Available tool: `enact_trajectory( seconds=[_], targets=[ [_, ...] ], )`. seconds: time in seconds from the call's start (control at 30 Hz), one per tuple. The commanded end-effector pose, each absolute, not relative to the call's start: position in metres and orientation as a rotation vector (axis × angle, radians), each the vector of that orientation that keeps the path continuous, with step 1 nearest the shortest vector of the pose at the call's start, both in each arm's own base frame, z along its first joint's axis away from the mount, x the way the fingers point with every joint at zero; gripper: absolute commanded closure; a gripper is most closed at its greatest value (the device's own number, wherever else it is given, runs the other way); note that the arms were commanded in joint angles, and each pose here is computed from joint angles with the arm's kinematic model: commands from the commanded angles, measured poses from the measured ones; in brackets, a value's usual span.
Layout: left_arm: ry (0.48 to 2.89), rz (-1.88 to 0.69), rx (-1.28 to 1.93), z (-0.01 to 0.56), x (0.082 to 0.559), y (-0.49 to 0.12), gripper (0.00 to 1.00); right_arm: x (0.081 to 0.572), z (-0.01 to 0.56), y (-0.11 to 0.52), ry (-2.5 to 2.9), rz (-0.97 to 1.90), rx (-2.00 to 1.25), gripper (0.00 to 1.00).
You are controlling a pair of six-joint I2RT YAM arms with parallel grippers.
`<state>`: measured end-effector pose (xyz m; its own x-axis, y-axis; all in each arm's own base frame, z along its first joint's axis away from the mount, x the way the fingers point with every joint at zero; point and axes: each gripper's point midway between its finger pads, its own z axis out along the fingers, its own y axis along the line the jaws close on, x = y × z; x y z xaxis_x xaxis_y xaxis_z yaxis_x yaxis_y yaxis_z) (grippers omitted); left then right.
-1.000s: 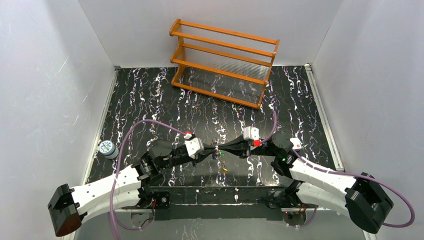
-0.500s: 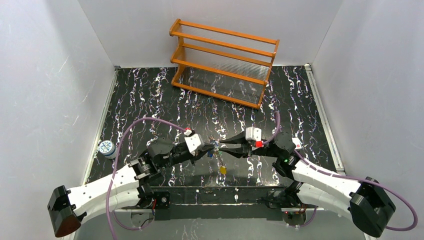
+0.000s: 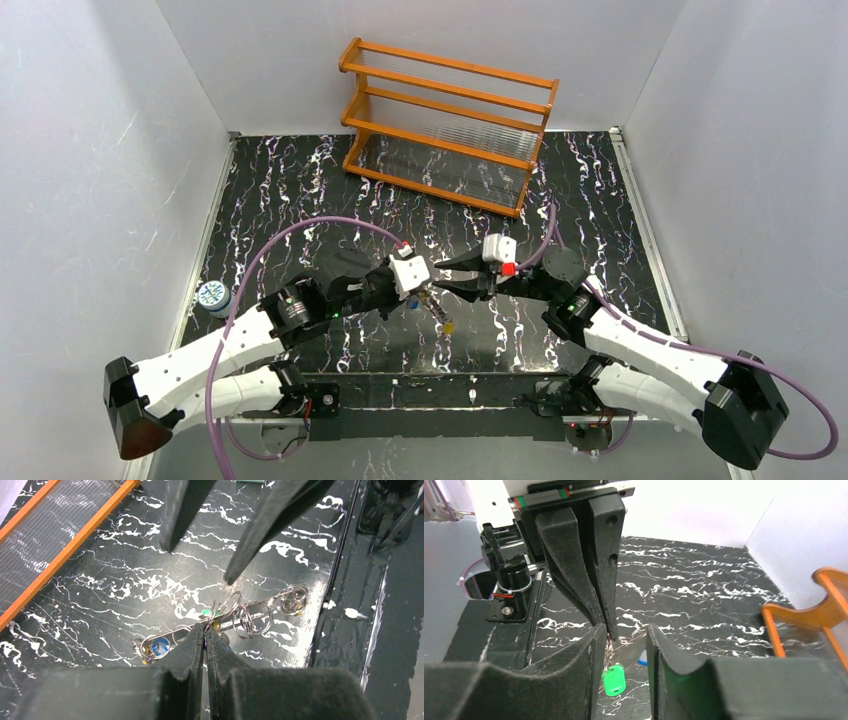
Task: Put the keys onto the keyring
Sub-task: Adjust the key on the keyring.
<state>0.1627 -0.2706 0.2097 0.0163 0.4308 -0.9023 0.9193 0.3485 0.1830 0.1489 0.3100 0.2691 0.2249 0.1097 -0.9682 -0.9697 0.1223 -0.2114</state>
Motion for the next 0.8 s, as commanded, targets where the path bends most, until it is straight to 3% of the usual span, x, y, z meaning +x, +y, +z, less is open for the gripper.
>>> enact_trajectory(
  seconds=[0.0,0.2,0.6,0.77],
  targets=[
    [1.581,-0.539,1.333,0.222,0.163,-0.265,1.00,0.148,0.277,0.319,0.995,1.056,-1.171,0.60],
    [1.574,-0.536,1.349,0.224,0.164,-0.267,1.00,0.147,0.262,0.329,1.030,1.111,-1.230,0.65],
    [1.578,-0.567,1.326,0.225,0.163,-0.272,1.00,0.144,0.241,0.339,1.080,1.177,-1.301,0.64],
    [1.572,-0.582,1.315,0.226,0.162,-0.273,1.00,0.146,0.232,0.342,1.101,1.183,-1.315,0.72]
  ],
)
